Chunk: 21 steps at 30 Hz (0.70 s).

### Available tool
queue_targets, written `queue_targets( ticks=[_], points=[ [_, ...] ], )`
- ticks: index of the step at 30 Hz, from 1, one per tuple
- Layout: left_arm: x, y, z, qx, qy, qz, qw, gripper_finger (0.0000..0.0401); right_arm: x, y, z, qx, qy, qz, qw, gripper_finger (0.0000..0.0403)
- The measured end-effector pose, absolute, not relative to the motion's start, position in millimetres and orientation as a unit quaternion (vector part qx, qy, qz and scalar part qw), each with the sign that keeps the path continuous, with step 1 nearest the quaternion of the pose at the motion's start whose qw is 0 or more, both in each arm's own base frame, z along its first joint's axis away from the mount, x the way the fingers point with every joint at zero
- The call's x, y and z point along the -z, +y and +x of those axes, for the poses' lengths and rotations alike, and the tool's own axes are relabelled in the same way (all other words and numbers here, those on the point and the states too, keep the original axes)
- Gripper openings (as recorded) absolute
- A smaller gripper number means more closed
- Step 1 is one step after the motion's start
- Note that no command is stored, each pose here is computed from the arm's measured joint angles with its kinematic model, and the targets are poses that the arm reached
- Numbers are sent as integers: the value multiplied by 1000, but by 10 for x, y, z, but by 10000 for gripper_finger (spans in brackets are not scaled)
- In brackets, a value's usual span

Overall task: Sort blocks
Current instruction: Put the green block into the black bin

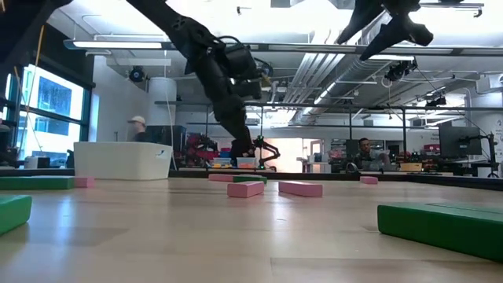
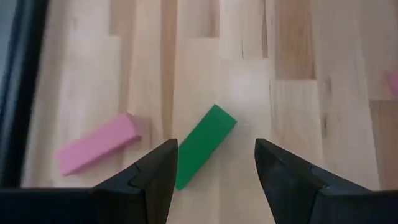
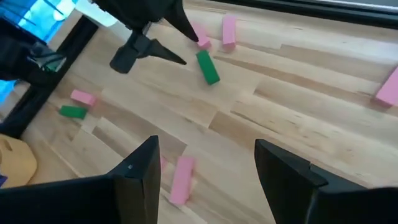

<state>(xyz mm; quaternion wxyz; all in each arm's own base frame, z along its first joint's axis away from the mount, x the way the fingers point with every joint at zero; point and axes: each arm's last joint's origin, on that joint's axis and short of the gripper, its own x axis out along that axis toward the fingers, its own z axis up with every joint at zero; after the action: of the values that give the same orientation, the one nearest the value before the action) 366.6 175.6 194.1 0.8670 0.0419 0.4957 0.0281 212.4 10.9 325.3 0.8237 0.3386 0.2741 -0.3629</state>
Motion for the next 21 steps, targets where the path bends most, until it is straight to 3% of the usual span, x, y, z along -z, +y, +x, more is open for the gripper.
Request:
queue_targets(
  ticks=[4, 6, 11, 21],
  points=[
    [-1796, 1783, 3701, -38, 505, 16, 862, 199, -3255, 44, 2131, 372, 271, 337, 822, 193],
    [-1779, 1793, 3718, -49, 499, 1, 865, 178, -3260, 22, 2138, 373, 267, 335, 823, 193],
    [-1712, 1849, 3719, -64, 487, -77, 867, 25, -3280, -11, 2163, 369, 258, 330, 829, 193],
    [-1498, 1943, 3737, -136, 489, -175, 844, 0, -3268, -12, 2191, 371, 255, 327, 831, 193]
  ],
)
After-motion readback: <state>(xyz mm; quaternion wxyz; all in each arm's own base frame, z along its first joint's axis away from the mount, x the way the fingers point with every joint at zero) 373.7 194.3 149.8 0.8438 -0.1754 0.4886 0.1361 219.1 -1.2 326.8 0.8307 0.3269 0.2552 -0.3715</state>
